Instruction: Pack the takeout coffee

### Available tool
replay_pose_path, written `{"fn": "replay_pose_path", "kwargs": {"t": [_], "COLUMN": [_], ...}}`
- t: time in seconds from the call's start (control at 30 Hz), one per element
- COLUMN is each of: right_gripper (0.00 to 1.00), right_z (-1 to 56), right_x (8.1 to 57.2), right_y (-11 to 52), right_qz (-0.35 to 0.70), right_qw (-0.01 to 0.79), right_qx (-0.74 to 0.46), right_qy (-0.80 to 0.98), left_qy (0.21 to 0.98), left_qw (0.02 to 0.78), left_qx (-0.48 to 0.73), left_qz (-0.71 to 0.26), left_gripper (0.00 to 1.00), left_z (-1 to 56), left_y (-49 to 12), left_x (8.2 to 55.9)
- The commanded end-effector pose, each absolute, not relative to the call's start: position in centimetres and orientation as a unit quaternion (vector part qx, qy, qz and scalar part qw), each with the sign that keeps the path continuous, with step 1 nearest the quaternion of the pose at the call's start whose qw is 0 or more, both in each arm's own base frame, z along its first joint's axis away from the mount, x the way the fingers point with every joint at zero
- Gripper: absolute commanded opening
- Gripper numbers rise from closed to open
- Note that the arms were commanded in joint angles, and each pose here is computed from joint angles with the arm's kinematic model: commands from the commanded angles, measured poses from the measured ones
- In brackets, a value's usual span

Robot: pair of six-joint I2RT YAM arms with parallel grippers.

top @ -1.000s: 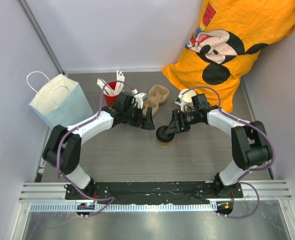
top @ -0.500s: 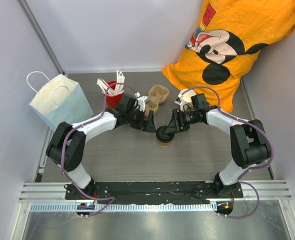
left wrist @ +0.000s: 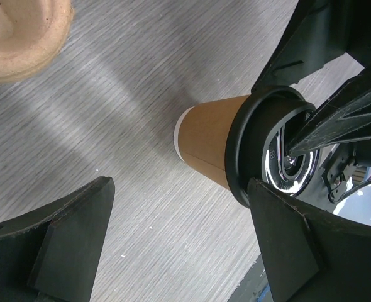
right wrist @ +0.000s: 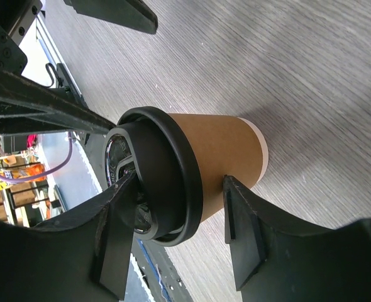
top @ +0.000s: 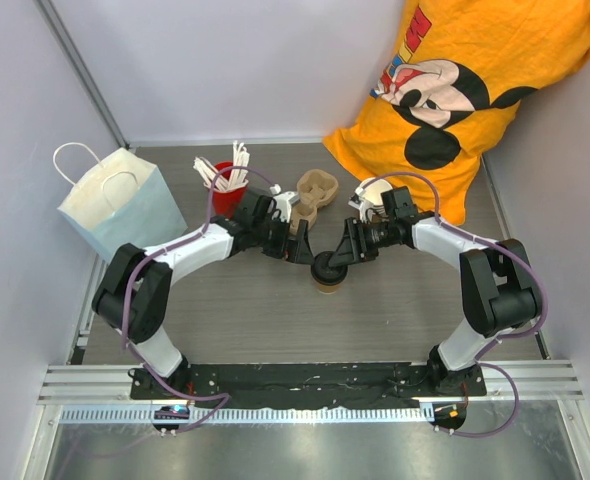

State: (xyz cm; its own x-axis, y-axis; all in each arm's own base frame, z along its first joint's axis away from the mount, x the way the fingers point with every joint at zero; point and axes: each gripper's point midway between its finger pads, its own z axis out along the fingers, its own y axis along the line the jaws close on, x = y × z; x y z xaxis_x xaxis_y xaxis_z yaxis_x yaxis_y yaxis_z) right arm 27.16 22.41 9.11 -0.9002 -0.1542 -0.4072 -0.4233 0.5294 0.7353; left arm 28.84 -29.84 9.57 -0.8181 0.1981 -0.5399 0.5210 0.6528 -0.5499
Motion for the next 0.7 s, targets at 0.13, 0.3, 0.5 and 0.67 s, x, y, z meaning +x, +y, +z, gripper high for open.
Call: {"fn": "replay_pose_path", "kwargs": {"t": [0.13,0.3,0.5,0.67], "right_gripper": [0.58,0.58,0.58,0.58], "right_z": [8.0,7.9,7.9,7.7], "right_x": [27.6,27.6,27.5,27.6], "right_y": [22.4,22.4,22.4,22.3], "right_qz": [0.424,0.423,0.421,0.415], "right_qw": [0.161,0.159,0.159,0.16], "right_qx": [-0.185,-0.185,-0.189,-0.193], "right_qy": [0.872,0.873,0.873,0.875], "left_qy": [0.869,0.889,0.899,0.906], "left_qw": [0.232,0.221,0.215,0.197], "left_qx": [0.214,0.215,0.257,0.271], "left_qz": [-0.381,-0.339,-0.283,-0.257], "left_gripper": [0.89,0.81,0.73,0.72], "left_z": [10.0,8.0,6.2,4.9], "left_y": [-30.9,-29.9,-29.7,-30.1], "left_x": [29.2,29.3,28.3,27.8]}}
